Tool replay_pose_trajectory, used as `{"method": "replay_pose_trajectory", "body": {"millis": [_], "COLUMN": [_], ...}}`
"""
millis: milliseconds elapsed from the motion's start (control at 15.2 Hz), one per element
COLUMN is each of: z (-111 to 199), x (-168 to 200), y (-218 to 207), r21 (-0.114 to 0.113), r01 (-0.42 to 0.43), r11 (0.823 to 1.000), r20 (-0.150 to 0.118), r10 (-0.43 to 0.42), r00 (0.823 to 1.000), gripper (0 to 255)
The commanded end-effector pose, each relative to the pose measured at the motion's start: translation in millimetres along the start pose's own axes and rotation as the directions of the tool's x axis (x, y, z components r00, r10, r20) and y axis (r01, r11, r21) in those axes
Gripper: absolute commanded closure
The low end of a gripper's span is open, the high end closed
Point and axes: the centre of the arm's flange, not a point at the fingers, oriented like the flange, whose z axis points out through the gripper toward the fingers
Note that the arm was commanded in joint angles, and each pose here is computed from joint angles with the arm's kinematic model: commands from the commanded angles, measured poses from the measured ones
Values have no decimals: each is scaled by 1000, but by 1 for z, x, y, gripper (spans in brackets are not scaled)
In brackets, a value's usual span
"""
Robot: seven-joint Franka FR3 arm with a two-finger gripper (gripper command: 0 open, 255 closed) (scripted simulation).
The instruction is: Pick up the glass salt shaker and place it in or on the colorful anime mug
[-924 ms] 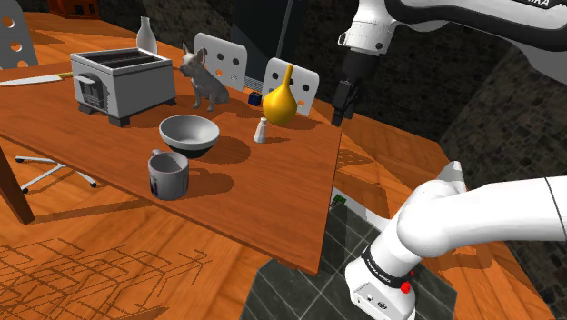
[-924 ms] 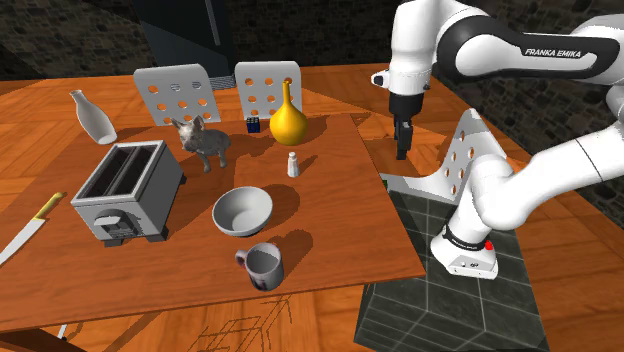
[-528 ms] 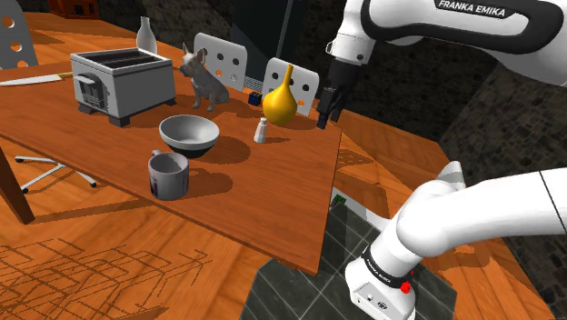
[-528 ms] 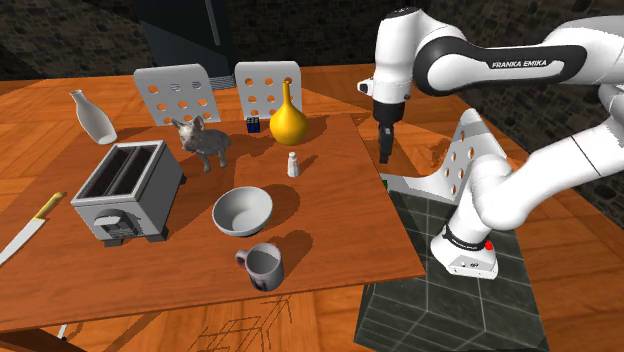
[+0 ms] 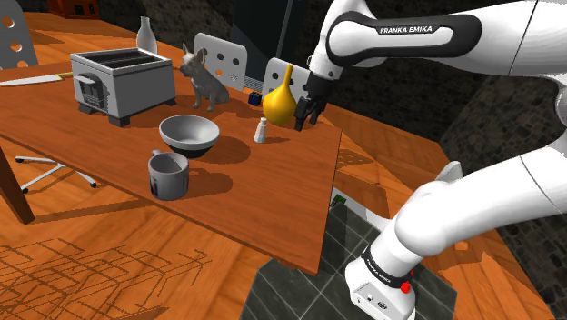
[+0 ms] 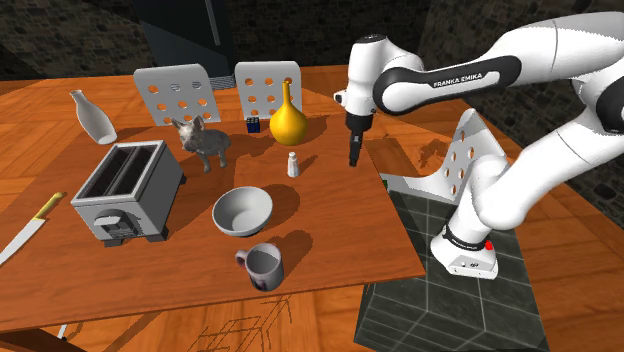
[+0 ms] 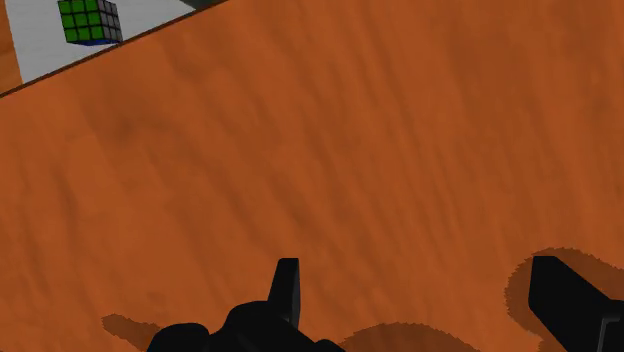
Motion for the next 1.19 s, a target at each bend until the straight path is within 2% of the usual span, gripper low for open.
{"method": "replay_pose_trajectory", "body": {"millis": [0, 528, 1122], "z": [13, 64, 114], "x": [15, 85, 167], "y": [9, 50, 99], "r21": [-5, -20, -34], "r01": [-6, -30, -58], "r11": [1000, 999, 998], "r20": [-23, -101, -189], "r10": [6, 28, 51], "r00": [1000, 995, 981], "gripper": [0, 0, 0]}}
